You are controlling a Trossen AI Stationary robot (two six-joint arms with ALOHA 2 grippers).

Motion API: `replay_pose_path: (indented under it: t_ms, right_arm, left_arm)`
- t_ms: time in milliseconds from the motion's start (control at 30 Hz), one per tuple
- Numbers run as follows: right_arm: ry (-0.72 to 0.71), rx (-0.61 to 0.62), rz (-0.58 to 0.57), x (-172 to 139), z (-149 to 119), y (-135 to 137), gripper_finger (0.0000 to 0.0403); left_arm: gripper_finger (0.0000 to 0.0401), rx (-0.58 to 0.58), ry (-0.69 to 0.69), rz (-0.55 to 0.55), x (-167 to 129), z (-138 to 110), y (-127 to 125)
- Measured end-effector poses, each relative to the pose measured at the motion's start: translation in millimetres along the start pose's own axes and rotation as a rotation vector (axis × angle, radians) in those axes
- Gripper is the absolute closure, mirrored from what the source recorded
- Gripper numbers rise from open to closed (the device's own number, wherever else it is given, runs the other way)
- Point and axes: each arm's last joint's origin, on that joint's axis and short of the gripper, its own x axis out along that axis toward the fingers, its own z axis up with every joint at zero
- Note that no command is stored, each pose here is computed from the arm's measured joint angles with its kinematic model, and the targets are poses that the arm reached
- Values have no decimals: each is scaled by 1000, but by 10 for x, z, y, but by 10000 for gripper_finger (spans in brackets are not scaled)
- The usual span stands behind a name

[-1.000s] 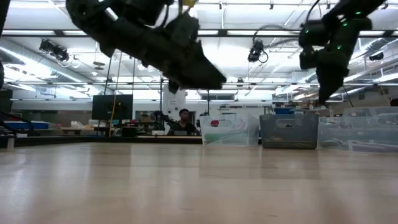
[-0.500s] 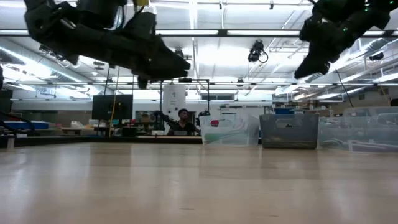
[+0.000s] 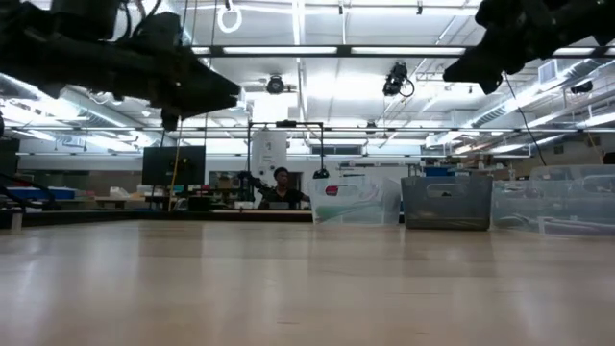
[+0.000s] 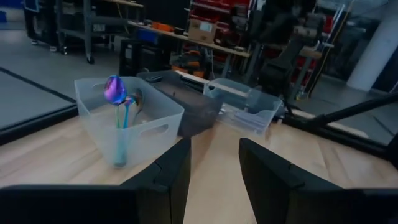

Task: Sort silverware by color (type)
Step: Return to Home Position

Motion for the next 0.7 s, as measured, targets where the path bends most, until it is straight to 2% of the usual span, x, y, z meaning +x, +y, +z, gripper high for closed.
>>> replay_pose_path:
  t_ms: [233,567,700]
  right_arm:
    - [-91,-13,8,17,-242,94,321]
    - [-153,5,126,6,-666,123,321]
    - [-229,1,140,-32,-786,117,321]
  left_arm:
    - [259,-34,-30,-3,-235,-42,127]
    - [259,-32,-80,-14,-452,-94,257]
    - [259,-48,-72,15,-508,-136,305]
